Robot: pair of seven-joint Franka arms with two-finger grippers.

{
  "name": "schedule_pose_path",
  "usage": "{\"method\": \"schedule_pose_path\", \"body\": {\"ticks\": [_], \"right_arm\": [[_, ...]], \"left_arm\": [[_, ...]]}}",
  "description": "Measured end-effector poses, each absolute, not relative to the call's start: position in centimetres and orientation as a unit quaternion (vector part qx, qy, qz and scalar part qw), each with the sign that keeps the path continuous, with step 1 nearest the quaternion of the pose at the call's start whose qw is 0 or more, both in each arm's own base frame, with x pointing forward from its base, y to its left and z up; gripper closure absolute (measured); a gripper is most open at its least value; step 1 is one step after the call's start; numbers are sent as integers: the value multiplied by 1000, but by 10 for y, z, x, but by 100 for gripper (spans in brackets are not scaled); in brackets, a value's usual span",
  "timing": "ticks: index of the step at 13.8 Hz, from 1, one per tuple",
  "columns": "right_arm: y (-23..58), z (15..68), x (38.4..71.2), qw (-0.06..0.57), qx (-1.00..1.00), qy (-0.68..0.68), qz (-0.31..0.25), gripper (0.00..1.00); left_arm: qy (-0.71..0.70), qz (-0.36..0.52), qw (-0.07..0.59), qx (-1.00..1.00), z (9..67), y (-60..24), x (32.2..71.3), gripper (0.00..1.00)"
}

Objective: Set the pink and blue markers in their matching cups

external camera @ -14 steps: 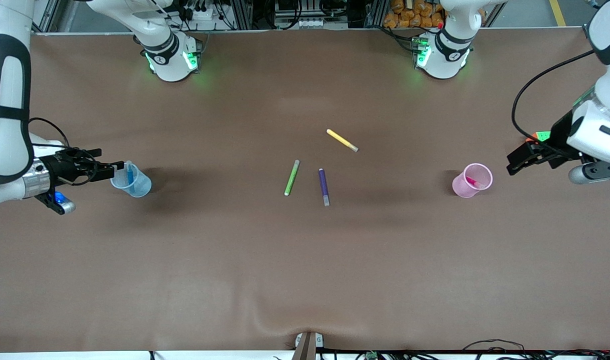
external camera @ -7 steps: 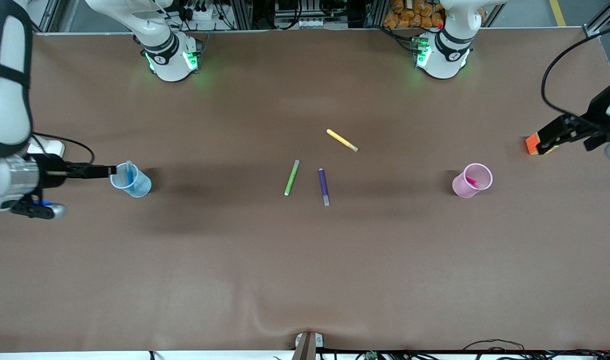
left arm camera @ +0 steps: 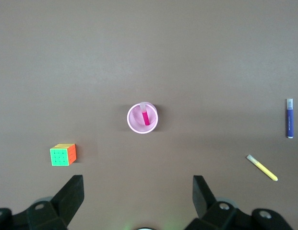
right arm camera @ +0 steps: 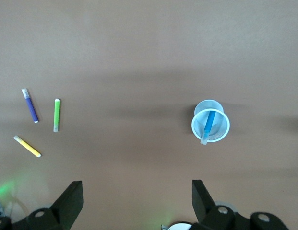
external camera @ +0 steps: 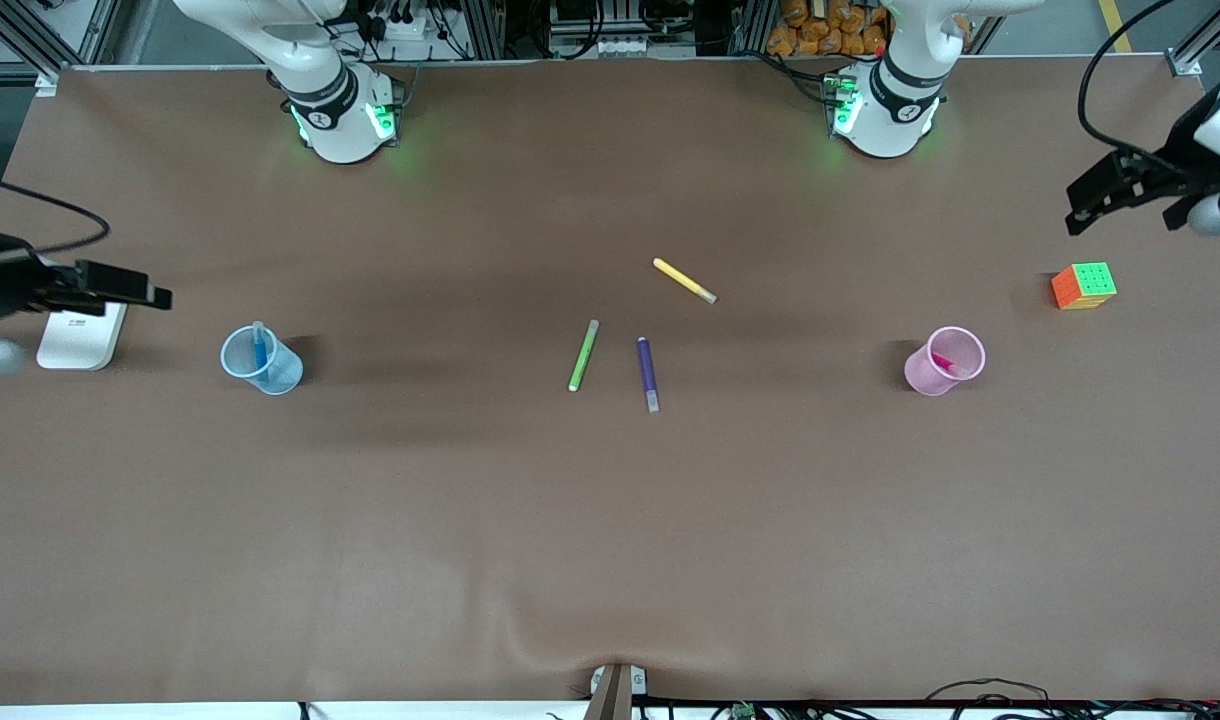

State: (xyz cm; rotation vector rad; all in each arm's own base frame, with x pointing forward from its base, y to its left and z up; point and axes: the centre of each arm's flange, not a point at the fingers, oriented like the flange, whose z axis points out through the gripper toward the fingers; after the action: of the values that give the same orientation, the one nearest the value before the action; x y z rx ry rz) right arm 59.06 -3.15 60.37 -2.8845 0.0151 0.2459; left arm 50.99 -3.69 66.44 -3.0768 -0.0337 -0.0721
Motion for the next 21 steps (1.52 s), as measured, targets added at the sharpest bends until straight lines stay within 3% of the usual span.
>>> {"method": "schedule_pose_path", "body": {"ticks": [4,10,16,21], "right_arm": [[-32,650,555,88,-993,-4,80,0],[-26,654,544,74,-993,-10,88,0],[-30,661,513,67,-997,-8,25,0],[-17,671,511,-3,-994,-109,10,0]], "left_arm": [[-17,-20,32,-999,662,-30,505,0],[-21,-15,32,-999,655,-25,511,0],[-41,-7,32,-999,645,-2,519,0],[-46,6,32,-998,633,6,526,0]]}}
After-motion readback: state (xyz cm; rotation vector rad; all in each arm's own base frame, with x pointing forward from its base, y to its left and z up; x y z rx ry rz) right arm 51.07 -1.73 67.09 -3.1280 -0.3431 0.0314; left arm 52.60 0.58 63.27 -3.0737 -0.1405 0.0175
